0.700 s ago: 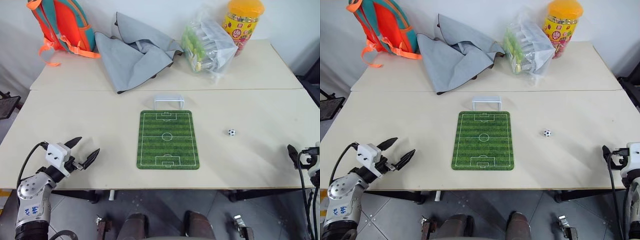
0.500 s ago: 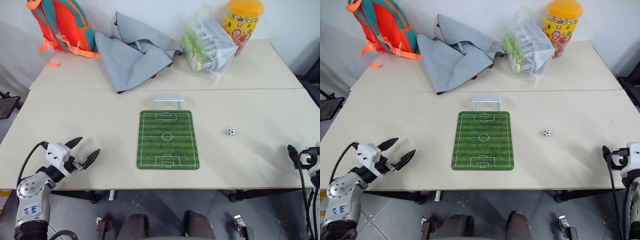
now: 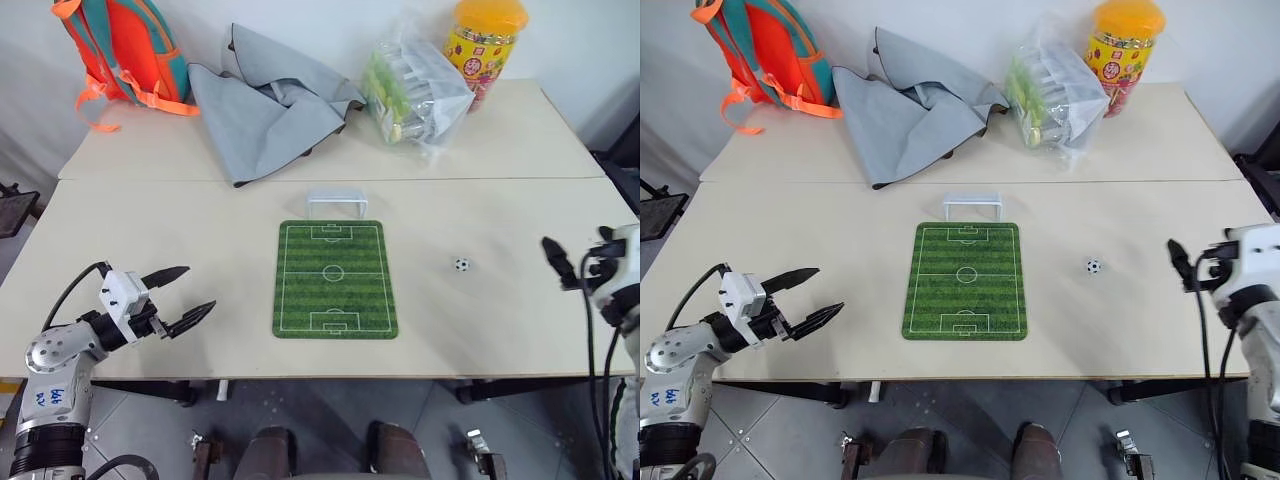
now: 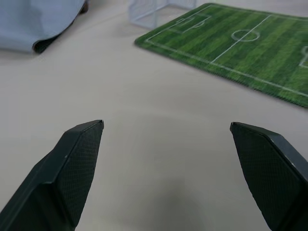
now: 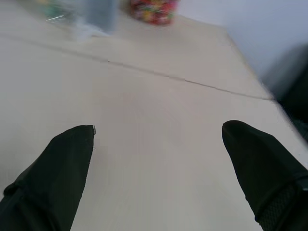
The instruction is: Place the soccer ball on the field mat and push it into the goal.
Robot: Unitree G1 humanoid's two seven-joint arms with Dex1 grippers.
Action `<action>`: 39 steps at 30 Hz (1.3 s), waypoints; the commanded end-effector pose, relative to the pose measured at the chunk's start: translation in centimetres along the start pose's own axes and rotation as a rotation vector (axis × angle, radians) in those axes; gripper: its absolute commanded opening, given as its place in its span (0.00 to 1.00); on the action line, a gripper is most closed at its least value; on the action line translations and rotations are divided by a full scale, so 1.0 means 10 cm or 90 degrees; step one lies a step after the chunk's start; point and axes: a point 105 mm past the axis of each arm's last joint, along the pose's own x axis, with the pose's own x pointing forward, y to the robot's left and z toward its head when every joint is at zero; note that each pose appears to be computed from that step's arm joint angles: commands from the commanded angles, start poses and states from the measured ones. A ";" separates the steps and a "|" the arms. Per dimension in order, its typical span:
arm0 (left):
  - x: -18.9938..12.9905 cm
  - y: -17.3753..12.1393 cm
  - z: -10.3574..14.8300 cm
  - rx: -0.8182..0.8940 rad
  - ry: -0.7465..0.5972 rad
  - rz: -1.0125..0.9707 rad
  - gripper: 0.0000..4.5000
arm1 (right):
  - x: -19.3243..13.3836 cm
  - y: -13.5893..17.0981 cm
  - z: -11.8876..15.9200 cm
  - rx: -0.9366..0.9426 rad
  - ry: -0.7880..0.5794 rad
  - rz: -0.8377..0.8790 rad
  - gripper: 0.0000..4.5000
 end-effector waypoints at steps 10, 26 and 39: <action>0.15 -0.10 0.20 0.035 -0.069 -0.121 1.00 | 0.39 0.59 -0.06 0.017 0.019 0.176 0.99; 0.13 -0.14 0.18 0.035 -0.075 -0.108 1.00 | 0.40 0.76 -0.36 0.026 0.065 0.218 0.58; 0.18 -0.22 0.13 0.028 -0.081 -0.173 1.00 | 0.22 1.29 0.43 -0.019 -0.016 0.401 0.19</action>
